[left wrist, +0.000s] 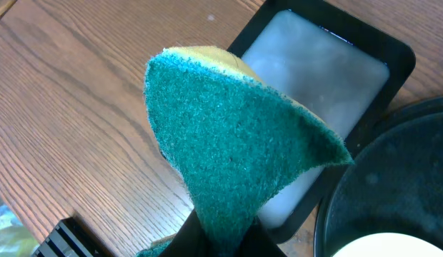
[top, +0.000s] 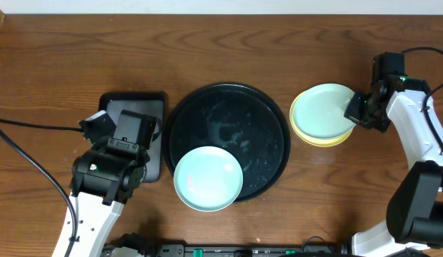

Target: Clean dirty plates on tray and stack at the side

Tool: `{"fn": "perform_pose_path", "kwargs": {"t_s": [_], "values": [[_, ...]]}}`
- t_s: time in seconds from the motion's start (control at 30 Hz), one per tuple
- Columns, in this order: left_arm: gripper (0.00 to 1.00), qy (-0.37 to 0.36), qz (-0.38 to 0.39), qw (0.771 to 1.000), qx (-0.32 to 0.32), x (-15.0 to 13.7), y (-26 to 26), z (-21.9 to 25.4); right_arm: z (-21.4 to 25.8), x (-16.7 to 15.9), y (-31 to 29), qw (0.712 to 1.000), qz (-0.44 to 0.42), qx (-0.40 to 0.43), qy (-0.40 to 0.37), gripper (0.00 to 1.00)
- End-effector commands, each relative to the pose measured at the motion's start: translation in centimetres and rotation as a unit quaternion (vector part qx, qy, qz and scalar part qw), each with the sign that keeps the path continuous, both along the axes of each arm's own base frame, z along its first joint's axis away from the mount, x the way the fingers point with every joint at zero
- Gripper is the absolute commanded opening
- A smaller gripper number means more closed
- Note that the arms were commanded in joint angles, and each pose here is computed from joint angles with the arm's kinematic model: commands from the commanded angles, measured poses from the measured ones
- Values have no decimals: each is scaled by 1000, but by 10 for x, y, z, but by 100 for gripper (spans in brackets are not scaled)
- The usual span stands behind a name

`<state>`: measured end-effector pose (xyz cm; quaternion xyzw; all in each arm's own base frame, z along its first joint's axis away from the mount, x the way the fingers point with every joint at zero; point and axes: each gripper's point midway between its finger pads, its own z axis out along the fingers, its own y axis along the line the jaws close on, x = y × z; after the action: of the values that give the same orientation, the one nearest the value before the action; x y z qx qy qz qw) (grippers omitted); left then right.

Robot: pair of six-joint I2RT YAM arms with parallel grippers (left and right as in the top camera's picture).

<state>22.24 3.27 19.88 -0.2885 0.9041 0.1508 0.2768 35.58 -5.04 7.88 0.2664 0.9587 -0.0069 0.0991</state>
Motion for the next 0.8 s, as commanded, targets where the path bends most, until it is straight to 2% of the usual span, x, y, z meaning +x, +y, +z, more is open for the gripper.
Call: {"fn": "perform_pose_path", "kwargs": {"t_s": [0.0, 0.63, 0.77], "values": [[8, 8, -2, 1000, 9, -1, 3, -3, 1, 0, 6, 1000, 1, 1, -4, 1], [8, 8, -2, 1000, 9, -1, 3, -3, -9, -2, 16, 1000, 14, 1, -1, 3], [8, 8, -2, 1000, 9, -1, 3, -3, -9, -2, 16, 1000, 15, 1, -1, 17]]}}
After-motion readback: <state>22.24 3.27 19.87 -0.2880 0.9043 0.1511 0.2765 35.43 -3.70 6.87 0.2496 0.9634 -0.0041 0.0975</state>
